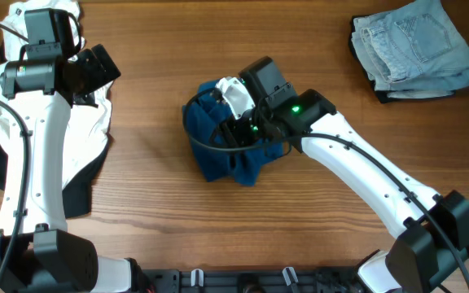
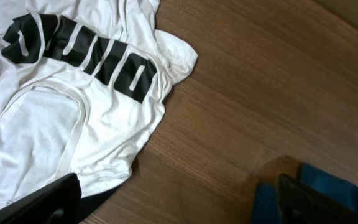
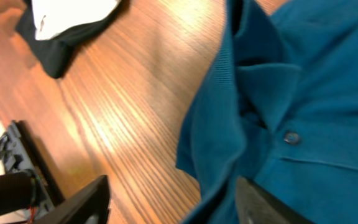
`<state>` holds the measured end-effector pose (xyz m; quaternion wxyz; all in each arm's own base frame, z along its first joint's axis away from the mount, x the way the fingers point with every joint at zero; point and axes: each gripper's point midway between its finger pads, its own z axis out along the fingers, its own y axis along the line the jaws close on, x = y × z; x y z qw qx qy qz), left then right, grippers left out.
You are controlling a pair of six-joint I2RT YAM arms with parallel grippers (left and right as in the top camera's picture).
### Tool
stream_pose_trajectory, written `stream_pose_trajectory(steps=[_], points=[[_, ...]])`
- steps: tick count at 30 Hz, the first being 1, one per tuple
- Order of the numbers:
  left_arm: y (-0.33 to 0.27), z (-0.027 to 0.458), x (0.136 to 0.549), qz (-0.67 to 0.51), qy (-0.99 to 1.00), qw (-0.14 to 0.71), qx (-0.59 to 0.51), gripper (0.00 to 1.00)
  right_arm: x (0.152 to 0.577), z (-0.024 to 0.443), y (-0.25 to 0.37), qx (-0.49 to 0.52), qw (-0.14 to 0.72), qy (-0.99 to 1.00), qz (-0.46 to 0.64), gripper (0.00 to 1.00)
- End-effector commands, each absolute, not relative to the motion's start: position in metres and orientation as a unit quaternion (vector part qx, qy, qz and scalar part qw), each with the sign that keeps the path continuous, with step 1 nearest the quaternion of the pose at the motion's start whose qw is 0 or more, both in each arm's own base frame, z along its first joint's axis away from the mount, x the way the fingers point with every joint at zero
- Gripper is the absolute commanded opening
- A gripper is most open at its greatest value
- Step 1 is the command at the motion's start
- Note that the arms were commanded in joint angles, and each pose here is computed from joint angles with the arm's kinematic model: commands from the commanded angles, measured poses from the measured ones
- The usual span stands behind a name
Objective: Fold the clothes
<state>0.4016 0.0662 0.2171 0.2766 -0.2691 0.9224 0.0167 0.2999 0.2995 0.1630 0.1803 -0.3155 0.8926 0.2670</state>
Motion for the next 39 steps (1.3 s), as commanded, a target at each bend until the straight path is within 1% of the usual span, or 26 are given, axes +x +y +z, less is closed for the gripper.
stream_pose_trajectory(steps=[1, 4, 8, 13, 18, 21, 23, 25, 30, 32, 36, 39], points=[[0.070, 0.216, 0.404, 0.023, 0.922, 0.275, -0.270, 1.00, 0.319, 0.168, 0.289, -0.278, 0.208, 0.909, 0.231, 0.73], [0.069, 0.208, 0.397, 0.026, 0.928, 0.254, -0.270, 1.00, 0.324, 0.163, 0.282, -0.272, 0.211, 0.915, 0.209, 0.77], [0.068, 0.195, 0.396, 0.028, 0.934, 0.232, -0.270, 1.00, 0.331, 0.151, 0.275, -0.259, 0.206, 0.925, 0.187, 0.78], [0.067, 0.175, 0.398, 0.027, 0.941, 0.204, -0.268, 1.00, 0.342, 0.122, 0.258, -0.246, 0.194, 0.942, 0.121, 0.76], [0.067, 0.158, 0.401, 0.031, 0.945, 0.183, -0.268, 1.00, 0.347, 0.102, 0.251, -0.221, 0.177, 0.954, 0.102, 0.57], [0.067, 0.153, 0.402, 0.032, 0.946, 0.178, -0.268, 1.00, 0.347, 0.096, 0.256, -0.231, 0.170, 0.952, 0.111, 0.45], [0.069, 0.153, 0.403, 0.036, 0.945, 0.181, -0.269, 1.00, 0.343, 0.092, 0.263, -0.254, 0.161, 0.946, 0.125, 0.41], [0.077, 0.155, 0.405, 0.052, 0.941, 0.190, -0.274, 1.00, 0.336, 0.085, 0.270, -0.275, 0.148, 0.940, 0.135, 0.40], [0.109, 0.160, 0.412, 0.054, 0.924, 0.217, -0.310, 1.00, 0.323, 0.059, 0.285, -0.346, 0.125, 0.922, 0.120, 0.40], [0.118, 0.161, 0.411, 0.048, 0.920, 0.219, -0.323, 1.00, 0.322, 0.057, 0.290, -0.365, 0.134, 0.914, 0.111, 0.45], [0.131, 0.159, 0.407, 0.042, 0.915, 0.216, -0.339, 1.00, 0.324, 0.074, 0.312, -0.401, 0.169, 0.896, 0.088, 0.50], [0.132, 0.159, 0.406, 0.042, 0.914, 0.215, -0.341, 1.00, 0.323, 0.088, 0.331, -0.432, 0.196, 0.877, 0.080, 0.58]])
